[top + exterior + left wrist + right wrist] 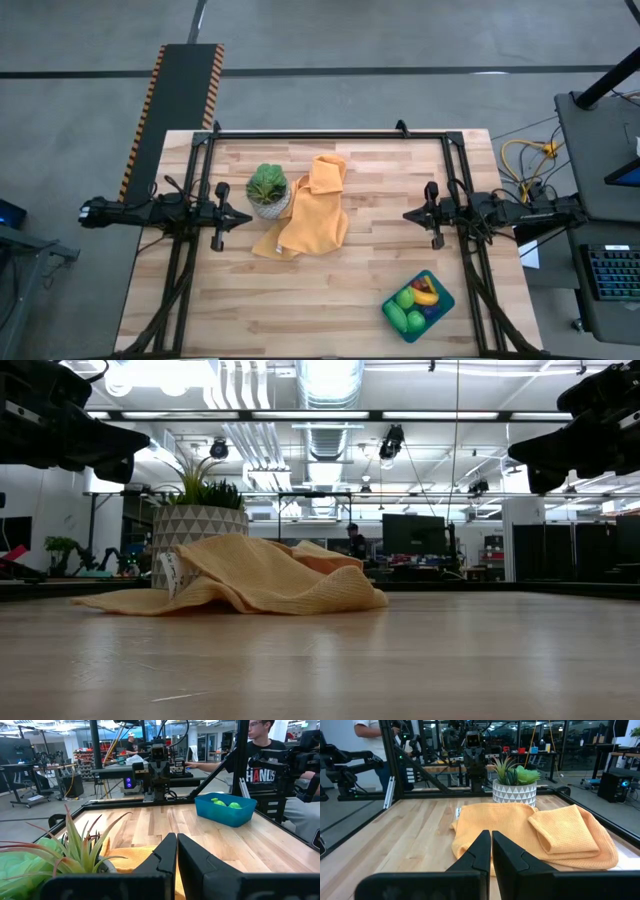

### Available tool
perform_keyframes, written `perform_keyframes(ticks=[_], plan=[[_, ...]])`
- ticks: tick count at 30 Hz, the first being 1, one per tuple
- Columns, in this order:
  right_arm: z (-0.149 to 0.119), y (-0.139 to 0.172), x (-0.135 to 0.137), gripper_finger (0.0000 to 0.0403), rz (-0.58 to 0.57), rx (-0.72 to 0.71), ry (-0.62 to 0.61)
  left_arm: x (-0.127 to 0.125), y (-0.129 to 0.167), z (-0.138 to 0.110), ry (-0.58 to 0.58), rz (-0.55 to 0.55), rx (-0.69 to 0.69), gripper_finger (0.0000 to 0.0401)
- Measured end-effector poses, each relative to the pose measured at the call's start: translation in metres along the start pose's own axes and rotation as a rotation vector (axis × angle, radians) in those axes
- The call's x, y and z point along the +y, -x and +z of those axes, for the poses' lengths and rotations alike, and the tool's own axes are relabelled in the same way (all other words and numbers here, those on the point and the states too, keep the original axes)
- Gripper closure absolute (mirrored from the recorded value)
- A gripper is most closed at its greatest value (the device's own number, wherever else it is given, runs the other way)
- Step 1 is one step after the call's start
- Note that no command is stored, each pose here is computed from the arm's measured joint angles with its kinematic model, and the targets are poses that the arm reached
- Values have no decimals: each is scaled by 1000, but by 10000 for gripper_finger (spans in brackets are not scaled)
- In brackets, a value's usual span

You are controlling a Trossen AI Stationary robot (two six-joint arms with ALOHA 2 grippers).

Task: Pick and placing Produce into tupperware
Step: Return to Home Position

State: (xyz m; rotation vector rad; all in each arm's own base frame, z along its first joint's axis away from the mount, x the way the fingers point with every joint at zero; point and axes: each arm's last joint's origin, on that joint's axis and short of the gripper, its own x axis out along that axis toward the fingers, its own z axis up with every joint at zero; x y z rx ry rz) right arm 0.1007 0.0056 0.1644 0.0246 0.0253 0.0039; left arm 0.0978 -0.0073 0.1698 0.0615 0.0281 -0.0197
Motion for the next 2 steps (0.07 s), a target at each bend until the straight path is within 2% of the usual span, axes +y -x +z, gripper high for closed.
perform_keyframes(ticks=[2], plan=[[0, 0, 0, 394, 0, 0, 0, 0, 0, 0, 0, 0, 0, 401]])
